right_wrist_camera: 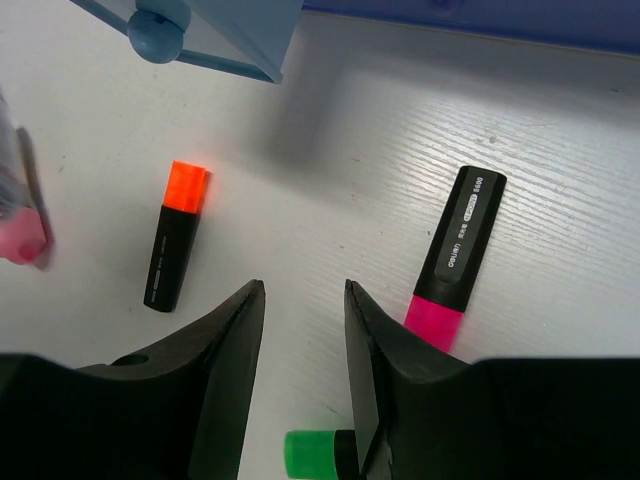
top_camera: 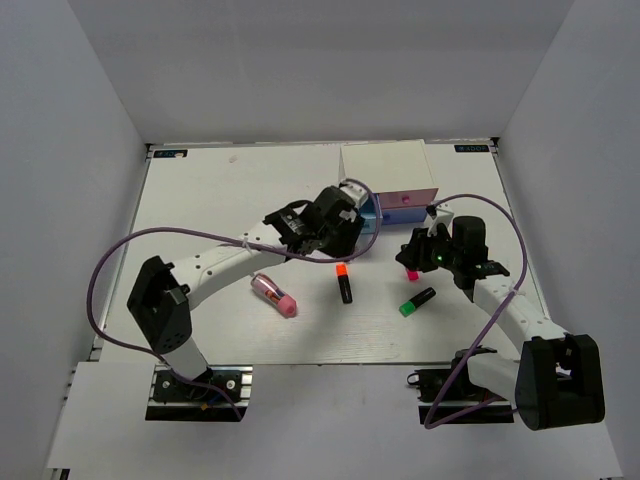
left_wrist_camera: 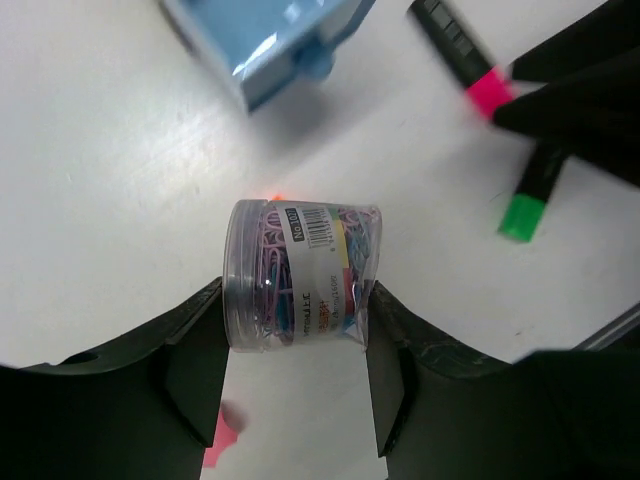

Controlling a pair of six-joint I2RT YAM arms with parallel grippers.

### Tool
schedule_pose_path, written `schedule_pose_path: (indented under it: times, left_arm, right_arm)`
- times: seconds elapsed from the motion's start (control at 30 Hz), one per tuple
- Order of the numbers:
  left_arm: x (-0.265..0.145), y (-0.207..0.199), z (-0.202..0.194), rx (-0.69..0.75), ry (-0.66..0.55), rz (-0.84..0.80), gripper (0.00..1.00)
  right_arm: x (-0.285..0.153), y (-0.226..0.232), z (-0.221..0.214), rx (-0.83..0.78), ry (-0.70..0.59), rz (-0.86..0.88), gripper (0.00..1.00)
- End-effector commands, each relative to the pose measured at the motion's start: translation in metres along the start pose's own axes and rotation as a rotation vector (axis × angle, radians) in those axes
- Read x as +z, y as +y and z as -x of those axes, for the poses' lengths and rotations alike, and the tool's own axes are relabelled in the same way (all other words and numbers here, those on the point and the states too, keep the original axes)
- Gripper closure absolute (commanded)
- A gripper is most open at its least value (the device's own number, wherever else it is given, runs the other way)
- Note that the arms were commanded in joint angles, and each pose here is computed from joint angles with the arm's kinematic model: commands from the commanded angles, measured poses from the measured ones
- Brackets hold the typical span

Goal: Sort the stationery into containers
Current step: Grab a piece of stationery with the left arm, then place the stationery into the container

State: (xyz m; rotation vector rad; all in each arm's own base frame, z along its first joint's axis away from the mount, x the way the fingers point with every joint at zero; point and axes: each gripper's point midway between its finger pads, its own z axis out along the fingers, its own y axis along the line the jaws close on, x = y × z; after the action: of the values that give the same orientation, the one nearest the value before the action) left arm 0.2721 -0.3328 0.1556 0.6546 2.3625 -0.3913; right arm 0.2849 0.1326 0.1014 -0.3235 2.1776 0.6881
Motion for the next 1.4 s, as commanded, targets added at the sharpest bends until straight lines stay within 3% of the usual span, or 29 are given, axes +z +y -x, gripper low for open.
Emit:
schedule_pose_path:
  times: [0.0,0.2,0.5,0.53,0.93,1.37]
  left_arm:
    - [-0.048,-0.015,0.069,0.085,-0.197,-0.1,0.85]
    - [-0.068,-0.022,0.125,0.258,-0.343,-0.105,0.85]
    - [-0.041,-0.012,0.158,0.451,-0.393,-0.075,0.88]
    - [-0.037,-0.014,0.16,0.468,-0.403,-0.083,0.93]
    - [-0.014,-0.002,0.165,0.578,-0.404,-0.112,0.95]
    - [-0.001,-0.027,0.143,0.668,-0.359,-0.281,0.83]
  right_arm:
    - [-0.003,0.007,0.021,-0.052,-0.065,0.035,0.56]
    - [-0.005,0.009,0.023,-0.073,-0.079,0.041,0.56]
    - [-0.01,0.012,0.025,-0.096,-0.101,0.044,0.56]
    - [-0.011,0.011,0.026,-0.097,-0.104,0.044,0.56]
    - [-0.014,0.012,0.02,-0.09,-0.112,0.043,0.56]
    - [-0.013,0.011,0.019,-0.083,-0.117,0.041,0.56]
